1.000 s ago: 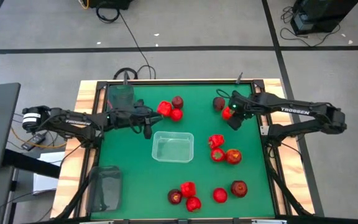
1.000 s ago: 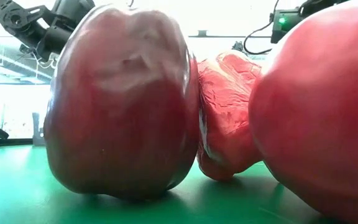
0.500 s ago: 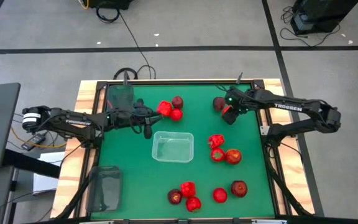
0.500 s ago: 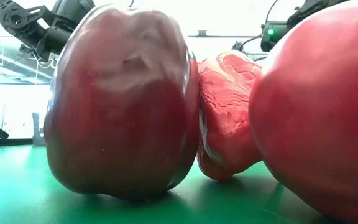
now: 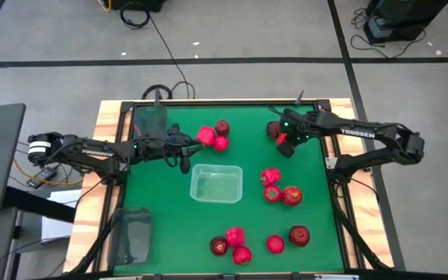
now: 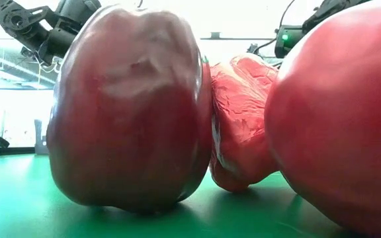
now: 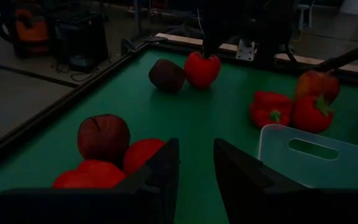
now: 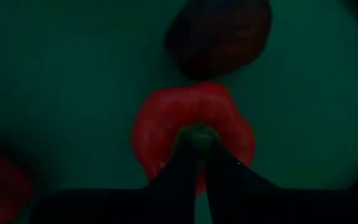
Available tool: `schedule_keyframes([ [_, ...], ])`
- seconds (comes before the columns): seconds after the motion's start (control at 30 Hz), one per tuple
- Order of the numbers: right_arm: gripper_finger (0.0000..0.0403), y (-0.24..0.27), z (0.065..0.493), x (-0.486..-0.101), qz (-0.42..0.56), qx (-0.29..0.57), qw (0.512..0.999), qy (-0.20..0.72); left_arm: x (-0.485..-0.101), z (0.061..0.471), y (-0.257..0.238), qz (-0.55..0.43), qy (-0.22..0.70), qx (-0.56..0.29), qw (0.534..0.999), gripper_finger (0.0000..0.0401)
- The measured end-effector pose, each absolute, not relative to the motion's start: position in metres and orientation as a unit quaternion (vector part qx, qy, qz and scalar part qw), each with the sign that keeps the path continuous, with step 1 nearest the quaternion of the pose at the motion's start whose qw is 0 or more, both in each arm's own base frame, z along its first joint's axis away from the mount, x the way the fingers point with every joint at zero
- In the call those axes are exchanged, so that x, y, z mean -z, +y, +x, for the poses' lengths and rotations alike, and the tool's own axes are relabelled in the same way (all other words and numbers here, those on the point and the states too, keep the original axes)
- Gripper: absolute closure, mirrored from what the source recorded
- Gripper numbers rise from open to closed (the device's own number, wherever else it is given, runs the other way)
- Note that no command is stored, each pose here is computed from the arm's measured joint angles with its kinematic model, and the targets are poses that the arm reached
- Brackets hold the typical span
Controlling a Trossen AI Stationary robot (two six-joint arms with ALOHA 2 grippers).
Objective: Sort produce into baskets
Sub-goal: Put the red bell pepper into the transparent bin
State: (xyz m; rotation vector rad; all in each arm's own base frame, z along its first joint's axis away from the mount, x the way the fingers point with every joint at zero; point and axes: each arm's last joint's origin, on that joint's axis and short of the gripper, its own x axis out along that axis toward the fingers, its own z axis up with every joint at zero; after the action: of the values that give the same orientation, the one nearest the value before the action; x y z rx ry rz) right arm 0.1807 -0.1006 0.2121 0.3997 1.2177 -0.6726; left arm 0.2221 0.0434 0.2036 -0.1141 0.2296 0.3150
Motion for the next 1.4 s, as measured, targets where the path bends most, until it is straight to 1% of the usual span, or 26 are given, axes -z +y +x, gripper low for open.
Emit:
schedule_keyframes([
  [0.17,0.0382,-0.091,0.18,-0.226,0.173,0.295,0.776,0.529,-0.203,0.222,0.043,-0.057,0.115,-0.156,0.979,0.0296],
  [0.37,0.0382,-0.068,0.192,-0.254,0.148,0.255,0.85,0.437,-0.2,0.221,0.043,-0.057,0.135,-0.157,0.977,0.0296],
  [0.5,0.0382,-0.045,0.207,-0.266,0.135,0.174,0.9,0.375,-0.199,0.221,0.043,-0.057,0.14,-0.157,0.976,0.0295],
  [0.67,0.0382,-0.012,0.234,-0.27,0.116,0.063,0.939,0.318,-0.199,0.221,0.042,-0.039,0.139,-0.163,0.976,0.0294],
  [0.8,0.0382,0.011,0.253,-0.266,0.092,0.006,0.953,0.287,-0.199,0.222,0.038,-0.026,0.141,-0.159,0.977,0.0281],
  [0.93,0.0382,0.026,0.271,-0.261,0.093,-0.034,0.961,0.257,-0.199,0.222,0.038,-0.022,0.14,-0.169,0.975,0.0261],
  [1.13,0.0379,0.031,0.291,-0.234,0.089,-0.035,0.953,0.288,-0.199,0.222,0.038,-0.023,0.14,-0.174,0.975,0.0252],
  [1.27,0.0356,0.024,0.298,-0.22,0.088,-0.014,0.947,0.309,-0.199,0.222,0.038,-0.023,0.14,-0.173,0.975,0.0251],
  [1.4,0.0313,0.018,0.299,-0.22,0.079,0.002,0.95,0.303,-0.199,0.222,0.038,-0.023,0.141,-0.174,0.974,0.0251],
])
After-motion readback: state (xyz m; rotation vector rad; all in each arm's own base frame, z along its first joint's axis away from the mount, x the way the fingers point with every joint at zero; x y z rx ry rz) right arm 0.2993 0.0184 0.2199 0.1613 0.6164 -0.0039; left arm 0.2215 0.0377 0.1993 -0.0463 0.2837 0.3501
